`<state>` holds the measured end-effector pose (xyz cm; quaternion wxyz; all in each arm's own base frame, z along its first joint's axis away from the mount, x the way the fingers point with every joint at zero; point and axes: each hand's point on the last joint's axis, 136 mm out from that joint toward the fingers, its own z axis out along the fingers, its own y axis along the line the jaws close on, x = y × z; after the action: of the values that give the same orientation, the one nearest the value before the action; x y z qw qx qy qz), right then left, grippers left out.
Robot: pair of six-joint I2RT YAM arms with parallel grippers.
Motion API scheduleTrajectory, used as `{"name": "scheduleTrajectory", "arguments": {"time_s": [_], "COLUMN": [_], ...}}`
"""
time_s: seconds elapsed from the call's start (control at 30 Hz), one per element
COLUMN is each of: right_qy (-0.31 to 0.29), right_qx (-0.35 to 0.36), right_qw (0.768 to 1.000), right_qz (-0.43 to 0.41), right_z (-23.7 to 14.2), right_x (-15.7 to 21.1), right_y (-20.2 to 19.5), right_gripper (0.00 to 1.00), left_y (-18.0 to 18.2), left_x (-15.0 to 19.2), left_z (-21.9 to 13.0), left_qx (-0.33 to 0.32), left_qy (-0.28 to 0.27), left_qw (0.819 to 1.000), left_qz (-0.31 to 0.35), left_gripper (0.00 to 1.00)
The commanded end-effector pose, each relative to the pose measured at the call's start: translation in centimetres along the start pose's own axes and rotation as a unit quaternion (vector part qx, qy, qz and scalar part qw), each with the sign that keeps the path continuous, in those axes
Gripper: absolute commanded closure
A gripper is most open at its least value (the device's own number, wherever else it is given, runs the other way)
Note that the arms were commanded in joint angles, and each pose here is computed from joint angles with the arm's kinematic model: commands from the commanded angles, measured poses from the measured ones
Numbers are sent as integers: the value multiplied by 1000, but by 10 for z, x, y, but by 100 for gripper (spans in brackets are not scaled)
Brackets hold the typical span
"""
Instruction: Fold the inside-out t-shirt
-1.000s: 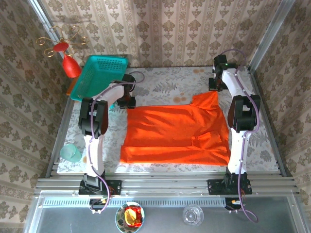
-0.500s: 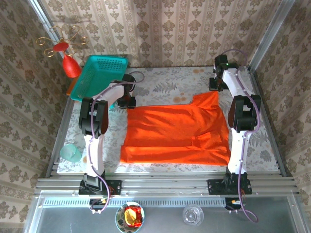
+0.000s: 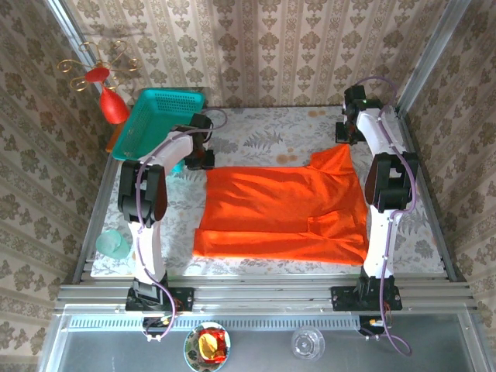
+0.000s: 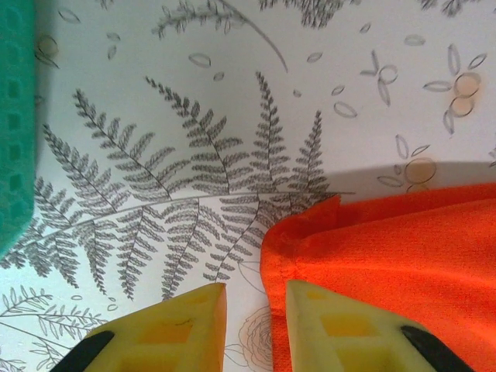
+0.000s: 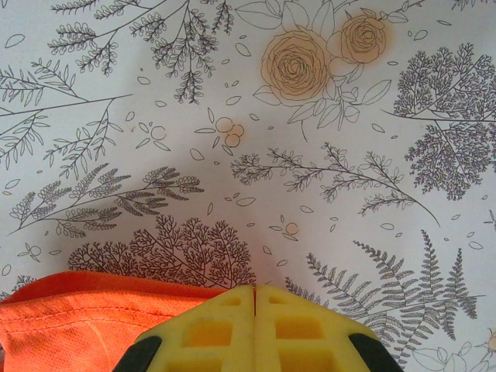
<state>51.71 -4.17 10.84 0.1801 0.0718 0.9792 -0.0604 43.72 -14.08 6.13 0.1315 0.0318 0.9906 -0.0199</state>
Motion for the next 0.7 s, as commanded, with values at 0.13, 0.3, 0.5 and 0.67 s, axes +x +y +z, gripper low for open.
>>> {"name": "scheduleTrajectory", "arguments": {"time_s": [0.13, 0.3, 0.5, 0.67], "right_qy": [-19, -19, -17, -16], "right_qx": [2, 2, 4, 4], "right_qw": [1000, 1000, 1000, 1000], "right_qz": [7, 6, 4, 5], "right_z": [-21, -22, -21, -21], "right_x": [-6, -6, -5, -4], "right_y": [-5, -6, -7, -7], "right_gripper": [100, 100, 100, 100], "left_y": [-7, -10, -12, -11], "left_x": [-2, -7, -8, -4], "left_z": [19, 29, 41, 47], "left_qx": [24, 35, 43, 41], "left_qy": [10, 15, 25, 37], "left_qw": [1000, 999, 999, 998], "left_qz": [-6, -8, -9, -8], "left_gripper": [72, 72, 72, 78]}}
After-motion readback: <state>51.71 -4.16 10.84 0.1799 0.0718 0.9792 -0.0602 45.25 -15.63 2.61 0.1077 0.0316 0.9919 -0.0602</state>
